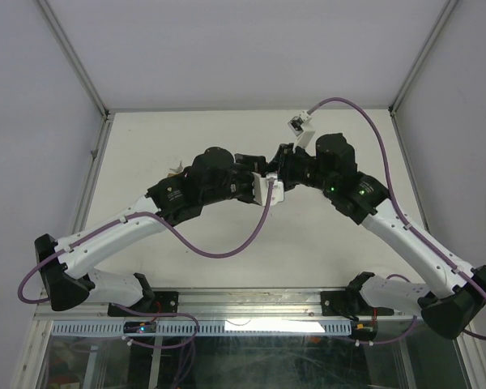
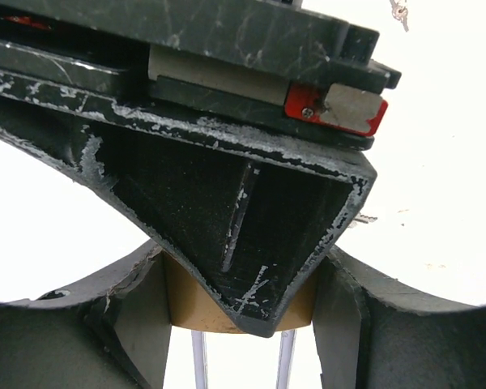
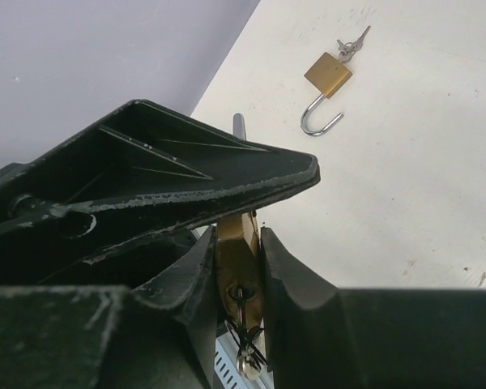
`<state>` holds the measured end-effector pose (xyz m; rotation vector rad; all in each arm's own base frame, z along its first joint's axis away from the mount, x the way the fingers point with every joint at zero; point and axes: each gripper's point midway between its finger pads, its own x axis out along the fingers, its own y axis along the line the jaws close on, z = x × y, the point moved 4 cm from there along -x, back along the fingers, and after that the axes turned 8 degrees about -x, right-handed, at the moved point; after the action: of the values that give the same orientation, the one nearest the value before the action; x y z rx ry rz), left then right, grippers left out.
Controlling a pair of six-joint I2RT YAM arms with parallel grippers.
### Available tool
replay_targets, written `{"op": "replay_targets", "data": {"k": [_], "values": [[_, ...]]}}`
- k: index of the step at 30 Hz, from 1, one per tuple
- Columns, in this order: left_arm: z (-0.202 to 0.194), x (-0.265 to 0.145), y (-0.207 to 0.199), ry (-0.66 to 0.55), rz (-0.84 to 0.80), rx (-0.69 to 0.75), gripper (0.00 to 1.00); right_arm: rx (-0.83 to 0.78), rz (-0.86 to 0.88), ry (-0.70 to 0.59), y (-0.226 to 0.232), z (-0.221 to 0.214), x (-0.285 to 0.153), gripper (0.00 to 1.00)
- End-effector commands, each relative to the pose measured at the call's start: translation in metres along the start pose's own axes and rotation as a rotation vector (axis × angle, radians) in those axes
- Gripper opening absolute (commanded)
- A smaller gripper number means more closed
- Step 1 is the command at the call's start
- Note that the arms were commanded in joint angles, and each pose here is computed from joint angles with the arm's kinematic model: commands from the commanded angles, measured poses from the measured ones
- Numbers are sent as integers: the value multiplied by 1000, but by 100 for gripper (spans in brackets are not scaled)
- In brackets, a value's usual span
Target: Unlock with the key
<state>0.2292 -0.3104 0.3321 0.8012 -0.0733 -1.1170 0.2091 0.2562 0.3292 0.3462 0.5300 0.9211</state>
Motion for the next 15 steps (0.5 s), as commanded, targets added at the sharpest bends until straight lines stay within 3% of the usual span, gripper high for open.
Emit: {"op": "replay_targets", "data": {"k": [1,2,3,9,15], "values": [[48,-18,27,-184,86,-31,51,17,-16,-167,7,35,-16,0],[48,-19,24,-188,78,-49,91,36,-20,-170,4,35,-19,0],[46,-22,22,-191,69,-64,98,58,-22,-173,-1,35,-23,0],[16,-55,12,-216,-36,-175,99,104,152,-124,-12,39,-47,0],[-2,-71,9,-232,12,101,98,112,240,-77,-4,45,-57,0]]}}
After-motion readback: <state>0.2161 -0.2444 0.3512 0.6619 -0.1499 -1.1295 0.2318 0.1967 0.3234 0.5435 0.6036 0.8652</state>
